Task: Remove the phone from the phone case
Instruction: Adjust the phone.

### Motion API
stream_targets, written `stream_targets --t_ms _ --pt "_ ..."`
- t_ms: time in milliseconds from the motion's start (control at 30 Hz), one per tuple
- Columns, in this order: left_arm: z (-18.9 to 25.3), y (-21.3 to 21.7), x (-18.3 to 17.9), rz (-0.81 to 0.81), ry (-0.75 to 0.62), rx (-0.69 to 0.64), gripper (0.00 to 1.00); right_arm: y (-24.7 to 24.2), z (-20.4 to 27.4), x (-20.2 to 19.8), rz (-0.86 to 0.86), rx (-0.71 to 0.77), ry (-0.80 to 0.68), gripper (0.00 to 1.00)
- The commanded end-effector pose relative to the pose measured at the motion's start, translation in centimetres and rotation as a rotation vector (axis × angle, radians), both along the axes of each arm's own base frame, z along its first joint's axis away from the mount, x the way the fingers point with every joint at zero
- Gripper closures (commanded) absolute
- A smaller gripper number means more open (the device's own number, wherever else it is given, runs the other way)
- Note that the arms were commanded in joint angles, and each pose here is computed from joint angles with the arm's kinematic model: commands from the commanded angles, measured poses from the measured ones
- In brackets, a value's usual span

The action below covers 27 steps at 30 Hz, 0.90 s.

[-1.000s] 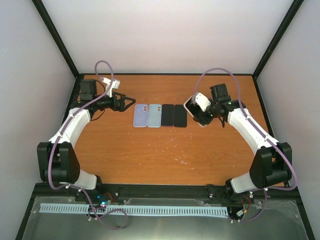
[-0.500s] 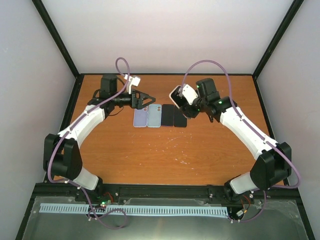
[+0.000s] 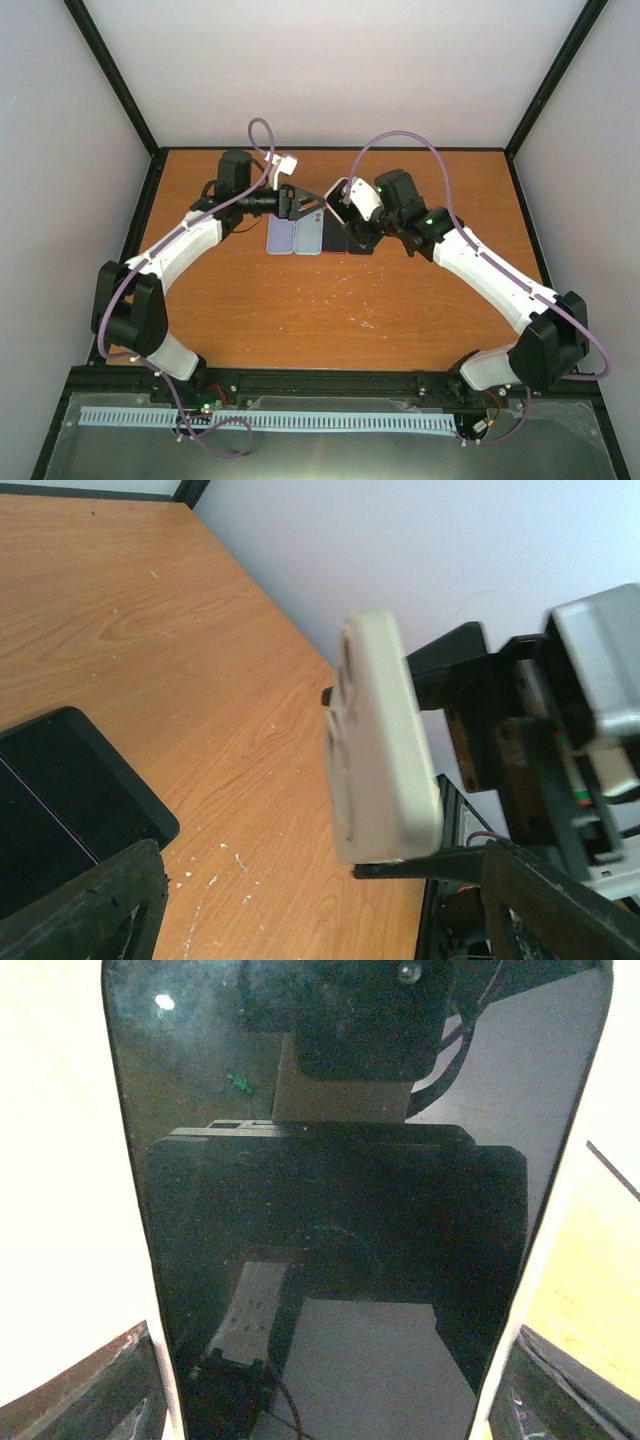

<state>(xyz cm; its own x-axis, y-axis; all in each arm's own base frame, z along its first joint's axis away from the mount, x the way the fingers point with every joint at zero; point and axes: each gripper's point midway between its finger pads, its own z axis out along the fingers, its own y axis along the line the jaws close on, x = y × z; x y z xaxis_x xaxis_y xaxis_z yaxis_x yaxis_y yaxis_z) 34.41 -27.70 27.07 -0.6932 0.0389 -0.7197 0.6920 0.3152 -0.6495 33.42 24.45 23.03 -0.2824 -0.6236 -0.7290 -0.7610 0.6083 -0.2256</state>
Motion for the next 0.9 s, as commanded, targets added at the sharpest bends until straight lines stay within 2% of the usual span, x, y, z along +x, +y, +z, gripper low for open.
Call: stream_targets --t_ms 0,100,200,367,500,533,600,733,867 --pt "1.2 -1.6 1.1 0.013 -0.024 -0.018 0.16 0.4 2.9 0.9 -0.043 0.049 -0.113 0.51" --pt "1.2 -2.9 0.8 -0.008 -0.030 -0.009 0.19 1.0 2.9 0.9 -0.044 0.053 -0.109 0.51" --pt "0.8 -3.3 1.0 -0.004 -0.009 -0.010 0.26 1.6 2.9 1.0 -0.048 0.049 -0.113 0.51" --pt "0.0 -3.3 1.6 0.021 0.011 0.007 0.52 1.7 2.9 1.2 -0.063 0.045 -0.124 0.49" --pt "0.5 -3.8 1.8 -0.012 -0.019 -0.003 0.78 1.8 2.5 1.2 -0.064 0.051 -0.113 0.48" --pt "0.7 -3.8 1.9 -0.019 -0.030 -0.001 0.85 1.7 2.6 1.1 -0.064 0.053 -0.113 0.45" --pt "1.2 -3.8 1.9 -0.031 -0.062 0.006 0.93 1.7 2.5 0.8 -0.050 0.054 -0.114 0.40" --pt "1.3 -3.1 1.3 -0.060 -0.096 0.022 0.99 1.8 2.5 -0.8 0.022 0.064 -0.095 0.23" --pt "1.9 -2.3 -0.1 -0.124 -0.181 0.029 0.99 1.3 2.7 -2.7 0.105 0.106 -0.047 0.07"
